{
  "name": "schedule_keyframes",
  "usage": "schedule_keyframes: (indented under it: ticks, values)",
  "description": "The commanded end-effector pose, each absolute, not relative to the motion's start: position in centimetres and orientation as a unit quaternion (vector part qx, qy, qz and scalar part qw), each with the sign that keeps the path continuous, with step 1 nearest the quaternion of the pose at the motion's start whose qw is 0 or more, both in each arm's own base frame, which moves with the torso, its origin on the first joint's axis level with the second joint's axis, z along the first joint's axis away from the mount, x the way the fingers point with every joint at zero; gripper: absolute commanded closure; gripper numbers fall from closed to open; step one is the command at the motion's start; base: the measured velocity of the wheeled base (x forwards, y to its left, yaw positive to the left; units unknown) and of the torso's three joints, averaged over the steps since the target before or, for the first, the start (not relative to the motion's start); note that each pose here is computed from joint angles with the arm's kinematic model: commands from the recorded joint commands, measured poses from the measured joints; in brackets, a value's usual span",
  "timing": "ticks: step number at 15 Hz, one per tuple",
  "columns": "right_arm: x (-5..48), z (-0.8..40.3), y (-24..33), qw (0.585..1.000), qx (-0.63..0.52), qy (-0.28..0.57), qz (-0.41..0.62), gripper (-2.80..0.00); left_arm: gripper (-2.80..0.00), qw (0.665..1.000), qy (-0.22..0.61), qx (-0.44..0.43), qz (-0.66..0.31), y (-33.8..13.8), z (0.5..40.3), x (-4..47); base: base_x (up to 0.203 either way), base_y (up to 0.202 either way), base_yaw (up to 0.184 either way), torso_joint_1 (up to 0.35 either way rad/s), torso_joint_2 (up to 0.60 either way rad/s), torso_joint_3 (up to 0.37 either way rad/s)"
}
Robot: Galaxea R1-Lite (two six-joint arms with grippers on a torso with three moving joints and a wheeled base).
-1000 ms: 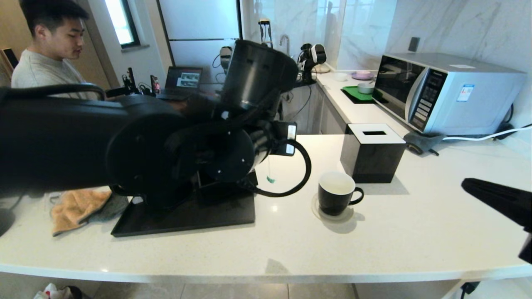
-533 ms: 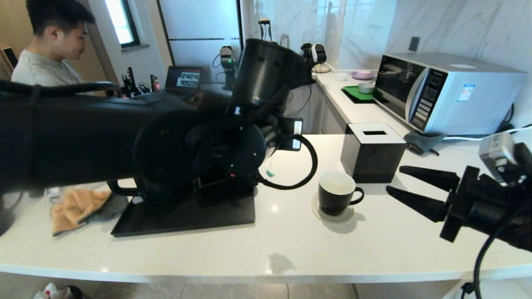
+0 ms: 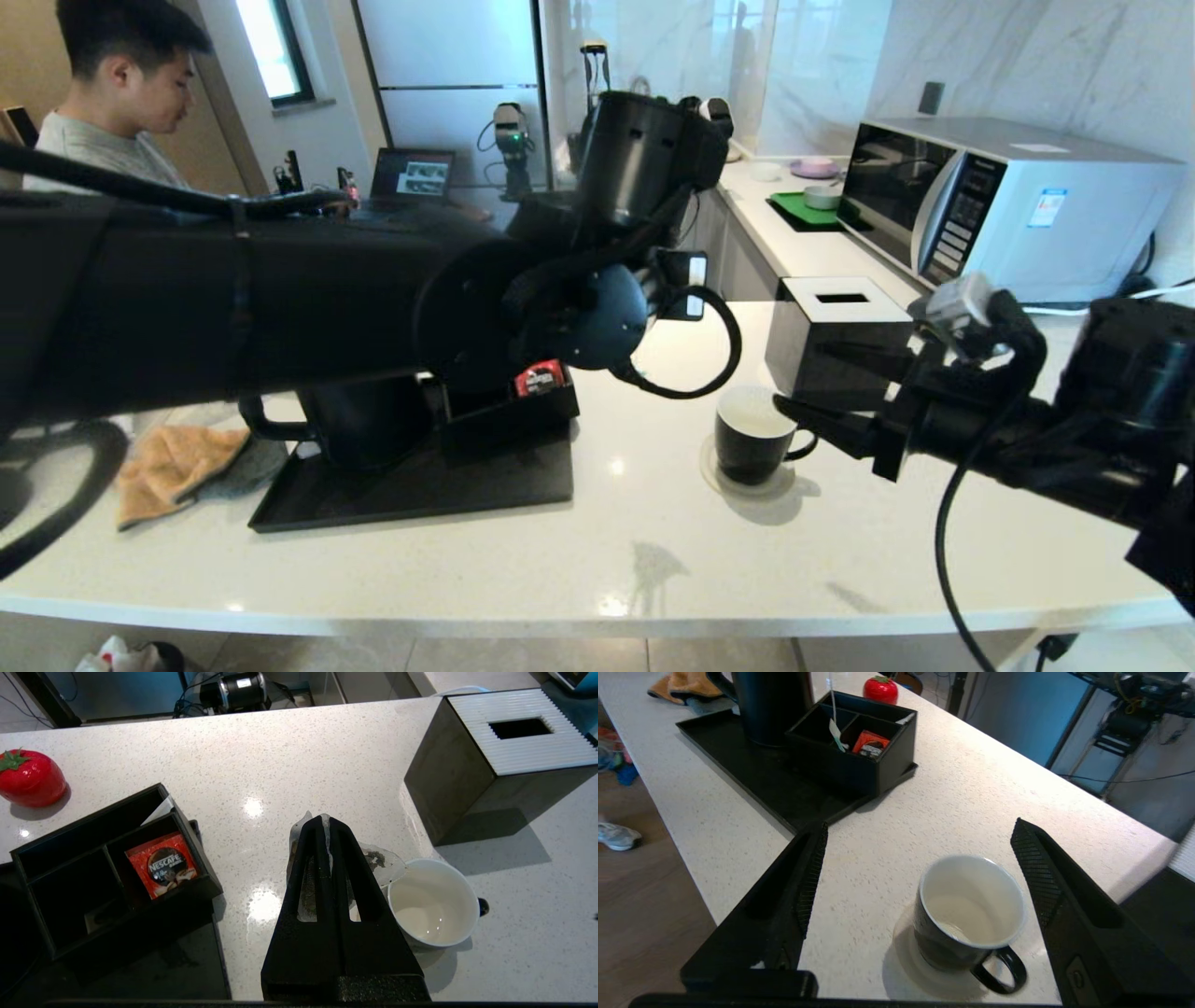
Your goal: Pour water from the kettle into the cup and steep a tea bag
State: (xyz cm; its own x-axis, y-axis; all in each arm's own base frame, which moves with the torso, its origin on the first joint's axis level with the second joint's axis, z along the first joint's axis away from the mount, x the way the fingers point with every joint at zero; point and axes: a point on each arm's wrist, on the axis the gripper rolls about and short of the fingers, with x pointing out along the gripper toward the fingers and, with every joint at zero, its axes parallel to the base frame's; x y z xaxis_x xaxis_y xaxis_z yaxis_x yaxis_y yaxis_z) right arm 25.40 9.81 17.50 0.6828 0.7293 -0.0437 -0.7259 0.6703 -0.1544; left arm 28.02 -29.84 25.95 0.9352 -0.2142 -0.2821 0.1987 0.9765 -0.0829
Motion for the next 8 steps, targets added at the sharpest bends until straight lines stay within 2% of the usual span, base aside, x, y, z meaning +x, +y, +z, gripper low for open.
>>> schedule_keyframes:
  ticks: [1, 8]
  values:
    - [27.0, 16.5, 11.1, 0.909, -0.075, -0.001, 0.411, -2.8, 0.0, 0.984, 0.148, -0.026, -0.098, -30.2, 25.4, 28.8, 0.0, 0.0, 0.0, 0.0, 0.0, 0.0]
    - [29.4, 14.0, 14.9, 0.893, -0.026, -0.052, 0.446, -2.8, 0.0, 0.986, 0.139, -0.039, -0.082, -29.7, 25.7, 30.4, 0.0, 0.0, 0.0, 0.0, 0.0, 0.0]
